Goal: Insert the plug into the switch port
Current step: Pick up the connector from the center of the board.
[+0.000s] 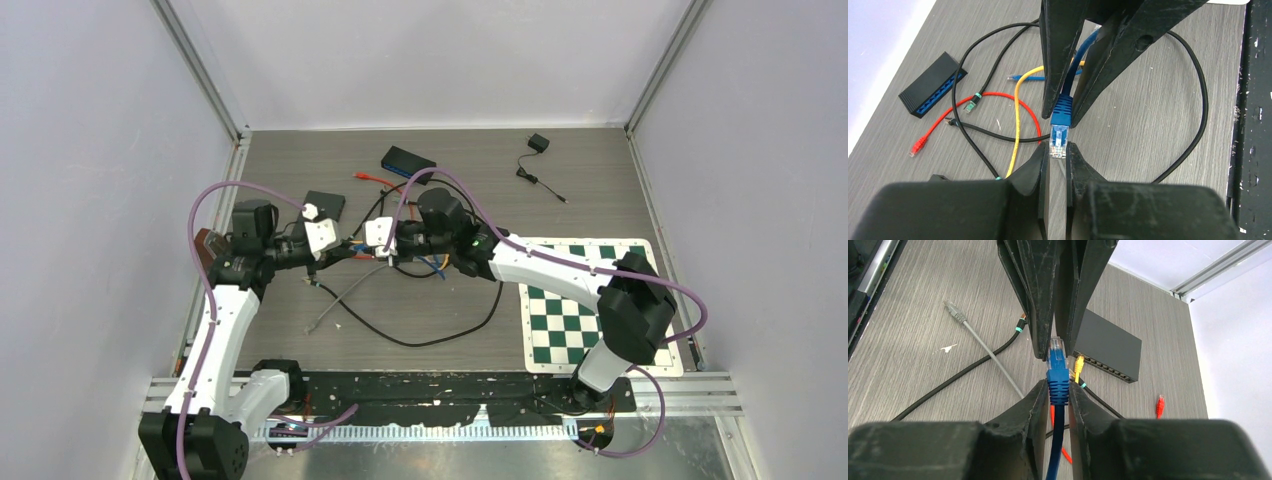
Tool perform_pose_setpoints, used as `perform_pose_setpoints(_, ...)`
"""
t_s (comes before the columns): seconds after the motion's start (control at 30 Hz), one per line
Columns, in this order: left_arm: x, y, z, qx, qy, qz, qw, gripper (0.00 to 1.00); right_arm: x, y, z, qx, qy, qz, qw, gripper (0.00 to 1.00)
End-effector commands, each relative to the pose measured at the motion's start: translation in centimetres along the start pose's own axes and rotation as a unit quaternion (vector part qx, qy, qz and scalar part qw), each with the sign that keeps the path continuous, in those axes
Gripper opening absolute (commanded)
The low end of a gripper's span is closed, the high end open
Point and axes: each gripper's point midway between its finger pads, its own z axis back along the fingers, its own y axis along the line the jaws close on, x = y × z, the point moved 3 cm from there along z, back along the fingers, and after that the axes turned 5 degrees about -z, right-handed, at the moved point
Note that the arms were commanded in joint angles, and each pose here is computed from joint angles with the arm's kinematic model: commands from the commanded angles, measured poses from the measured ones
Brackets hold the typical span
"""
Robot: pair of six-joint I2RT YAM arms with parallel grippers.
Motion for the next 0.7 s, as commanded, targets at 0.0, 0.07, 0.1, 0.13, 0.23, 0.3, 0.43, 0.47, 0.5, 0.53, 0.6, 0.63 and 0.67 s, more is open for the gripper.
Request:
perform_pose_setpoints(0.0,0.1,0.3,0.0,0.003,-0.001,-0.013,1.000,0.00,3.4,-1.1,0.3,-0.007,-0.037,0.022,0.999,0.25)
perform_pose_setpoints(0.07,0.1,0.4,0.0,0.004,0.000,-0.013,1.000,0.00,3.4,-1.1,0.3,-0.006,-0.036,0.022,0.999,0.24)
perform_pose_setpoints(0.1,0.1,0.4,0.0,0.004,0.000,-0.013,1.000,0.00,3.4,-1.1,0.3,-0.005,-0.036,0.021,0.999,0.24)
perform_pose_setpoints(0.13,0.0,0.3,0.0,0.004,0.000,-0.013,1.000,0.00,3.5,-1.0,0.3,-0.004,-0.037,0.021,0.999,0.23)
perform_pose_setpoints(0.23,0.0,0.4,0.0,0.004,0.001,-0.013,1.000,0.00,3.5,-0.9,0.3,0.002,-0.037,0.019,0.999,0.21)
perform_pose_setpoints(0.3,-0.1,0.4,0.0,0.005,0.003,-0.012,1.000,0.00,3.5,-0.8,0.3,0.006,-0.038,0.017,0.999,0.14)
perform_pose_setpoints(0.43,0.2,0.7,-0.1,0.015,-0.002,-0.001,1.000,0.17,3.5,-0.9,0.3,0.003,-0.038,0.015,0.999,0.05)
perform_pose_setpoints(0.47,0.5,0.9,0.0,0.022,-0.007,0.002,1.000,0.36,3.5,-1.1,0.3,-0.002,-0.037,0.015,0.999,0.05)
perform_pose_setpoints(0.5,0.9,1.0,0.1,0.029,-0.013,-0.002,0.999,0.52,3.1,-1.4,0.3,-0.011,-0.032,0.013,0.999,0.05)
perform_pose_setpoints(0.53,1.2,0.9,0.2,0.034,-0.019,-0.003,0.999,0.62,2.9,-1.7,0.3,-0.018,-0.029,0.012,0.999,0.05)
perform_pose_setpoints(0.6,1.9,1.1,0.5,0.053,-0.028,-0.017,0.998,0.65,2.3,-2.6,0.5,-0.035,-0.020,0.004,0.999,0.05)
perform_pose_setpoints(0.63,2.1,1.4,0.7,0.071,-0.029,-0.015,0.997,0.66,1.7,-3.2,0.7,-0.045,-0.014,-0.001,0.999,0.05)
perform_pose_setpoints(0.67,2.3,2.0,1.0,0.098,-0.028,-0.008,0.995,0.68,1.4,-3.6,0.7,-0.050,-0.009,-0.005,0.999,0.05)
